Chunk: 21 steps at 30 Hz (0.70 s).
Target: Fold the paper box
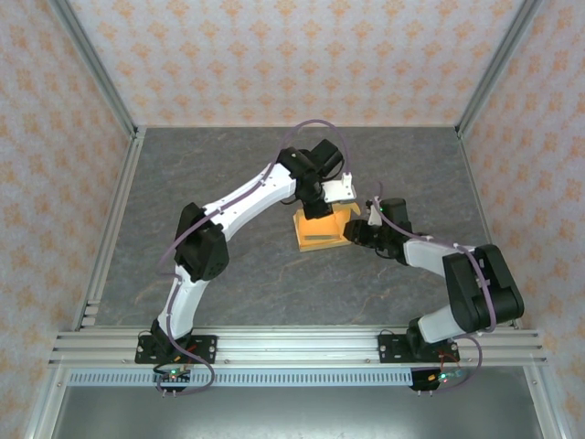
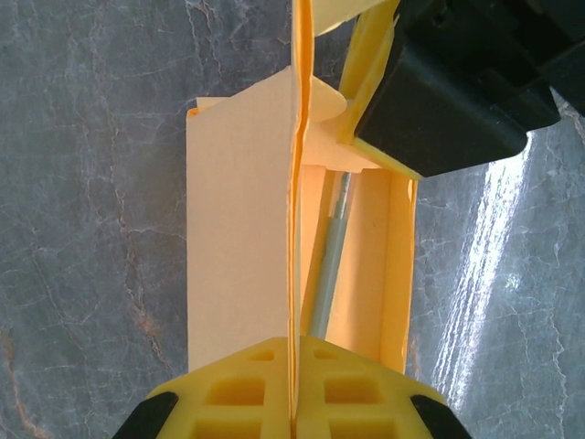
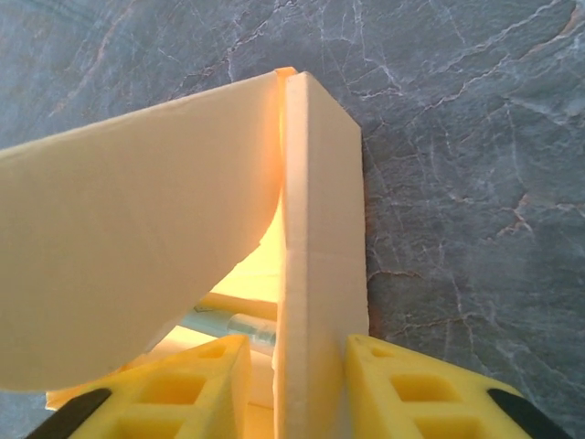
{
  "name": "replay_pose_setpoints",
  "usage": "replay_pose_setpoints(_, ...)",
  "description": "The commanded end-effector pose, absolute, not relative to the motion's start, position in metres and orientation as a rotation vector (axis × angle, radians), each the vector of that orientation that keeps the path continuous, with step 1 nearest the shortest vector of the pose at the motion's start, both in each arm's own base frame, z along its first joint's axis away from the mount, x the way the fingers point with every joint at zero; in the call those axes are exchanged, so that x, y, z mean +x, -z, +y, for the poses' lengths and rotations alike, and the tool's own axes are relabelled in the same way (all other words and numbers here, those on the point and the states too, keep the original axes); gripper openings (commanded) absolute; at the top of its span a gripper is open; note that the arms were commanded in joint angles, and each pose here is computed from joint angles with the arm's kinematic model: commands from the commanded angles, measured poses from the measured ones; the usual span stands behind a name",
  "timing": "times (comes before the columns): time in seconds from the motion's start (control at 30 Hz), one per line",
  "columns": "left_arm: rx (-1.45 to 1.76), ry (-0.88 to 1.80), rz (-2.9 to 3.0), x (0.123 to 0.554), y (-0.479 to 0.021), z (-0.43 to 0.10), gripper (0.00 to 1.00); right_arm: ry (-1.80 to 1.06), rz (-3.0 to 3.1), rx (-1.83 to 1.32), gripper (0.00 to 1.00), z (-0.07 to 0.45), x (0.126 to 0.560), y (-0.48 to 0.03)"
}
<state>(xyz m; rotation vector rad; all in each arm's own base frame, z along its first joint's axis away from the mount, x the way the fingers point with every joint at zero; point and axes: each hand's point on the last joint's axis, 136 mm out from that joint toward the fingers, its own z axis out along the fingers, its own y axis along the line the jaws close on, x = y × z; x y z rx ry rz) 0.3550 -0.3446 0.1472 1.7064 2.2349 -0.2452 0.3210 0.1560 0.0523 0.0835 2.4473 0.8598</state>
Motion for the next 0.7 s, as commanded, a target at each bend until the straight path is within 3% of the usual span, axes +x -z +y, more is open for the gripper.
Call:
replay_pose_setpoints(0.0, 1.733, 0.278, 2.257, 0.349, -0.150, -0.340, 0.00, -0.791, 2.426, 0.053, 0.30, 0.156, 0.336, -0.056)
replay_pose_setpoints(0.33, 1.730, 0.282, 2.261, 0.350, -0.152, -0.340, 0.00, -0.660, 2.465, 0.050, 0.23, 0.155, 0.346, -0.044)
replay_pose_setpoints(0.67, 1.662, 0.219, 2.318, 0.361, -0.149, -0.336, 0.00, -0.329, 2.438, 0.064, 0.12, 0.134, 0.339, -0.047)
